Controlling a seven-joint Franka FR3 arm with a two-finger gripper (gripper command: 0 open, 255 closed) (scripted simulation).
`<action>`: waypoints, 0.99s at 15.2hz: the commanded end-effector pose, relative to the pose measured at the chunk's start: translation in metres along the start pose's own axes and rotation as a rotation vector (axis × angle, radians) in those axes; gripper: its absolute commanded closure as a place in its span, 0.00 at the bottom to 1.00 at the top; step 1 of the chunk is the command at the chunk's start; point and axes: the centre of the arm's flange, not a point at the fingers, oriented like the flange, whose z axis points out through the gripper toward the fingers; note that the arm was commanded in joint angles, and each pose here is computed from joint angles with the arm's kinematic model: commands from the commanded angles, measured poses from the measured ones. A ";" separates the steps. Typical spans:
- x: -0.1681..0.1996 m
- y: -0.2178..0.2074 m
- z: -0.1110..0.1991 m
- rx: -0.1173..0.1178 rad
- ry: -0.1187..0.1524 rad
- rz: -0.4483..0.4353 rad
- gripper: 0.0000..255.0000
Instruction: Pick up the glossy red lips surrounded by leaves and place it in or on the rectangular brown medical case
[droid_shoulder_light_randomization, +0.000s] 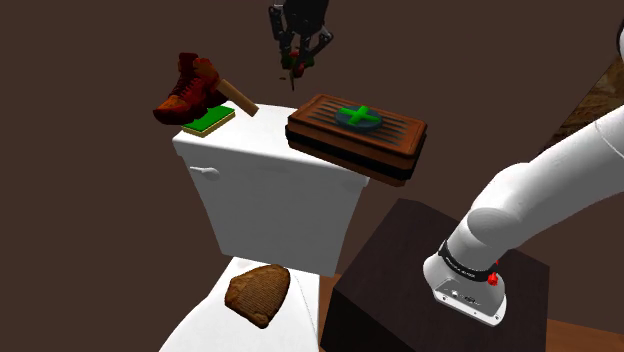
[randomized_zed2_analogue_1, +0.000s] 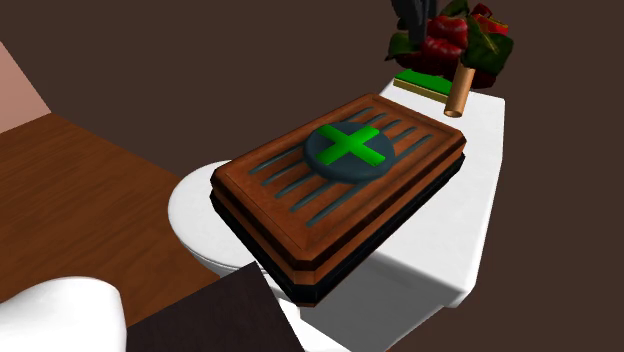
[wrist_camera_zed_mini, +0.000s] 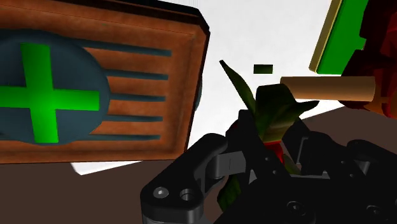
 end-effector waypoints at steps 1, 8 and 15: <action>-0.002 0.025 -0.007 0.001 0.000 0.000 1.00; -0.018 0.112 -0.036 0.001 0.000 0.000 1.00; -0.030 0.170 -0.045 0.001 0.000 0.000 1.00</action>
